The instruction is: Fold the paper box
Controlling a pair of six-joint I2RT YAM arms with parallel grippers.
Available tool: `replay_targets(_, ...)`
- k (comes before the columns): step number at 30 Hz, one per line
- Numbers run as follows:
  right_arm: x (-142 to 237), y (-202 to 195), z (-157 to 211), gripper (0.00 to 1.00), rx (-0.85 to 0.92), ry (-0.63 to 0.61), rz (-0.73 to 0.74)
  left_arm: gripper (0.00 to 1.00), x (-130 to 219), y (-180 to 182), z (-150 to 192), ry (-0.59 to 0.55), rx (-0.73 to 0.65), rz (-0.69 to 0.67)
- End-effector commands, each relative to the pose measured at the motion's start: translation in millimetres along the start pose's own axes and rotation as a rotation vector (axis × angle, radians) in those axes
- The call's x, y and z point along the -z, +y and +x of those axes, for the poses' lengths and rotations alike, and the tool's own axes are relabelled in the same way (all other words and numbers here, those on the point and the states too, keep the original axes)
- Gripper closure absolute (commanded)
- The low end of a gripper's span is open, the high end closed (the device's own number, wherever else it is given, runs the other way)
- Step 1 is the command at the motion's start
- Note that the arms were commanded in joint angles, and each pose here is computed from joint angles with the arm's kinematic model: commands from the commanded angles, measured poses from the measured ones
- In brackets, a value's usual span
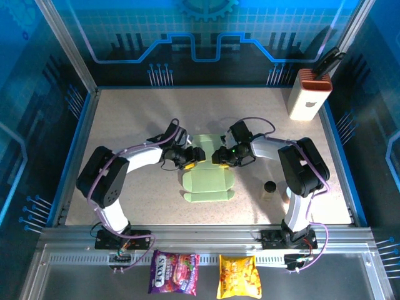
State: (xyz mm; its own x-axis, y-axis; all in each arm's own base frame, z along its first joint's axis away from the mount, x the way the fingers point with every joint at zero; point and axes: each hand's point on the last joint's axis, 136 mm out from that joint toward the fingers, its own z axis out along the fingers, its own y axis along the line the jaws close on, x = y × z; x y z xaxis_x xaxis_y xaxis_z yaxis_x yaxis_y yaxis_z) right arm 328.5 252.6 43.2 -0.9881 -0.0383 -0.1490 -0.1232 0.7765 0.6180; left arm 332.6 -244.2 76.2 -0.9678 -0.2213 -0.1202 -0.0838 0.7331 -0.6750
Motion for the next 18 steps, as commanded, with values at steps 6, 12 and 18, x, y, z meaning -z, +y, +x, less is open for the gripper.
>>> replay_targets(6, 28.5, 38.1, -35.2, 0.57, 0.08, -0.054, -0.028, 0.34, 45.2, -0.6, -24.8, -0.072, -0.003, -0.003)
replay_targets(12, 20.8, 43.6, -53.4, 0.57, 0.084, -0.051, -0.042, 0.33, 57.7, 17.3, -34.0, -0.102, 0.039, -0.016)
replay_targets(18, 3.3, 43.3, -76.2, 0.57, 0.06, -0.043, -0.061, 0.33, 56.7, 28.6, -46.5, -0.107, 0.063, -0.02)
